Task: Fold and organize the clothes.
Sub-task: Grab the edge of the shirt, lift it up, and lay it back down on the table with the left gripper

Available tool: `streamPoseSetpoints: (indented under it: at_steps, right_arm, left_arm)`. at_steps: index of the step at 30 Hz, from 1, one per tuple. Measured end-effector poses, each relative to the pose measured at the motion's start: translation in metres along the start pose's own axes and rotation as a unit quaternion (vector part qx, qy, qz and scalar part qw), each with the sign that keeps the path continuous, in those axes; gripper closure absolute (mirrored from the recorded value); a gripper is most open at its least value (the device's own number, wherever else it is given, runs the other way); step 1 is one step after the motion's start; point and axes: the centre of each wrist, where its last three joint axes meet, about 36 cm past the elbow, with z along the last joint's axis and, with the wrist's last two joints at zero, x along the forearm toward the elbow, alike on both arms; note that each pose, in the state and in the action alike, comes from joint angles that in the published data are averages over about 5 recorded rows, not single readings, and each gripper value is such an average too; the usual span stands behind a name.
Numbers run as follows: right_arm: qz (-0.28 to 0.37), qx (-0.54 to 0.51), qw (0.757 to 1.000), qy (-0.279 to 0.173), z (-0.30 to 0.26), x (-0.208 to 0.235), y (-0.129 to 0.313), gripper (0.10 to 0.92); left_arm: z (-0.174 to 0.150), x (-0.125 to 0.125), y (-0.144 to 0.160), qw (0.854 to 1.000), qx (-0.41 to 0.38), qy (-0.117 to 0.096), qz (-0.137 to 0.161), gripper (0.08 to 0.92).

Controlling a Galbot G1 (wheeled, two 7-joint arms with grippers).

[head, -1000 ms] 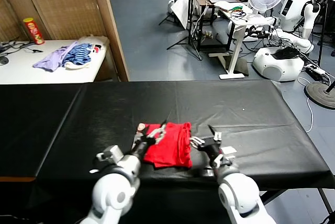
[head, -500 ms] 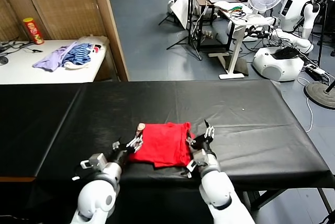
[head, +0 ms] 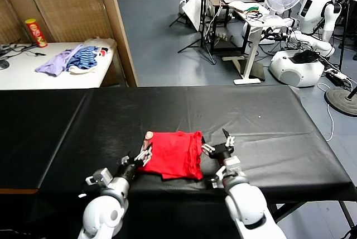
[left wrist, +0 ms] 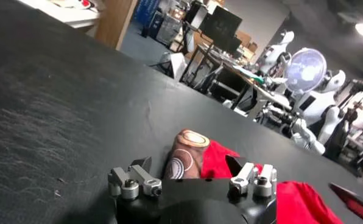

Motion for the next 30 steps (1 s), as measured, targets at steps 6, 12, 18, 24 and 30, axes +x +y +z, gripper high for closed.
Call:
streamPoseSetpoints:
  at_steps: [6,12,18,24,30]
  right_arm:
    - [-0.011,-0.031,0.999,0.0,-0.003,0.01,0.001,0.224]
    - [-0.011,-0.039,0.999,-0.001,-0.004,0.018,0.0,0.224]
    - [-0.007,-0.041,0.999,-0.002,-0.005,0.021,0.0,0.224]
    - [0.015,-0.027,1.0,0.005,-0.006,0.028,0.0,0.224]
    - [0.068,0.002,0.997,0.036,-0.009,0.041,0.004,0.224]
  left_arm:
    - [0.001,-0.004,0.002,1.0,0.023,0.006,0.007,0.201]
    - [-0.001,-0.01,0.012,0.997,0.076,0.012,0.02,0.228]
    - [0.003,-0.015,0.019,0.994,0.108,0.018,0.024,0.489]
    - [0.002,-0.014,0.015,0.995,0.101,0.02,0.011,0.81]
    - [-0.004,-0.007,0.004,0.999,0.016,0.005,-0.034,0.85]
